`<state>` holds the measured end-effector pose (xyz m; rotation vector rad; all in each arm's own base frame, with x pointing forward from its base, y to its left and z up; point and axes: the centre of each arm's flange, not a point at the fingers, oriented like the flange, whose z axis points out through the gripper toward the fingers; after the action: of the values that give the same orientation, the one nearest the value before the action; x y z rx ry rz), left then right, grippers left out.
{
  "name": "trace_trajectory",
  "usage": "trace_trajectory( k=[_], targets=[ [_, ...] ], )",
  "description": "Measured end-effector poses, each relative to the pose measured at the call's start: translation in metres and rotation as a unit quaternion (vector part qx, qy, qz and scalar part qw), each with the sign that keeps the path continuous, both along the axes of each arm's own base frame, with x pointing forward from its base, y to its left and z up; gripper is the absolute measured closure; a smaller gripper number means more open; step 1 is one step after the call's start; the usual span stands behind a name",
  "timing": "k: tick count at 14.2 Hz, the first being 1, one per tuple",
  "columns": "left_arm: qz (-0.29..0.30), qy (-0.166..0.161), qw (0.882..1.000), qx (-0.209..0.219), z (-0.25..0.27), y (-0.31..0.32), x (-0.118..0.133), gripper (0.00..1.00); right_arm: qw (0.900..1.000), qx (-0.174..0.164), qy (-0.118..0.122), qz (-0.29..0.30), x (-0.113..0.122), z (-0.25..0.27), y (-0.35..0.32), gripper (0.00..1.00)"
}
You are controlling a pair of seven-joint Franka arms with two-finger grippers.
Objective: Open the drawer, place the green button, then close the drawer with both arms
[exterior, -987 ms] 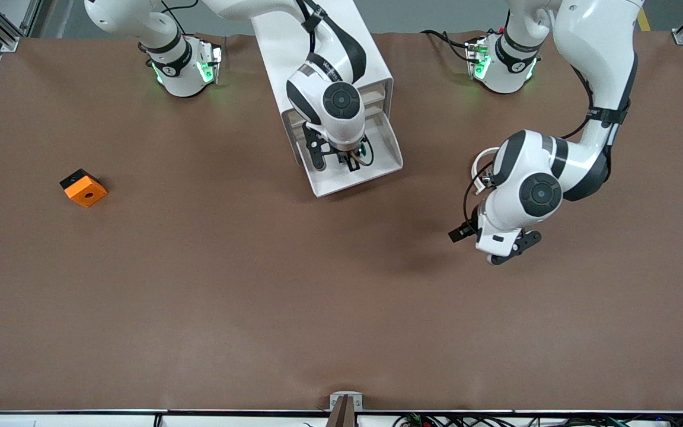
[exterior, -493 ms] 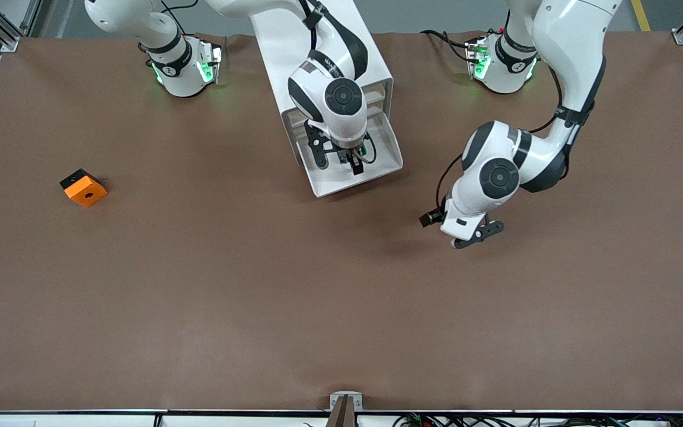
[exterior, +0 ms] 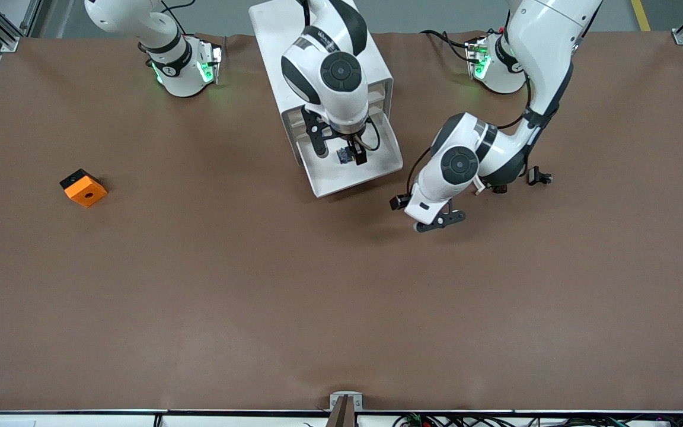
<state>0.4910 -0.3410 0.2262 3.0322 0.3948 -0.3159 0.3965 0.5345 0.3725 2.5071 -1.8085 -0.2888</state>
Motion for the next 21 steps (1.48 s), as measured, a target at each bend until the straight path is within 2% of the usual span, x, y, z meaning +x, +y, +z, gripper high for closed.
trace_trajectory(
  k=[5, 9, 12, 16, 21],
  targets=[
    [0.005, 0.033, 0.999, 0.001, -0.019, -0.045, -0.039, 0.0, 0.999, 0.029, -0.017, -0.004, 0.018, 0.062, -0.027, 0.0],
    [0.012, 0.042, 0.999, 0.013, -0.024, -0.081, -0.074, 0.0, 0.996, 0.033, -0.002, 0.077, 0.03, 0.115, -0.07, 0.0],
    [0.009, 0.048, 0.999, 0.023, -0.029, -0.104, -0.1, 0.0, 0.988, 0.044, -0.01, 0.15, 0.046, 0.165, -0.124, 0.0],
    [0.0, 0.056, 0.998, 0.035, -0.037, -0.133, -0.139, 0.0, 0.964, 0.05, -0.04, 0.258, 0.061, 0.217, -0.198, 0.0],
    [0.002, 0.057, 0.997, 0.045, -0.037, -0.157, -0.171, 0.0, 0.919, 0.072, -0.067, 0.381, 0.083, 0.237, -0.302, 0.0]
  ],
)
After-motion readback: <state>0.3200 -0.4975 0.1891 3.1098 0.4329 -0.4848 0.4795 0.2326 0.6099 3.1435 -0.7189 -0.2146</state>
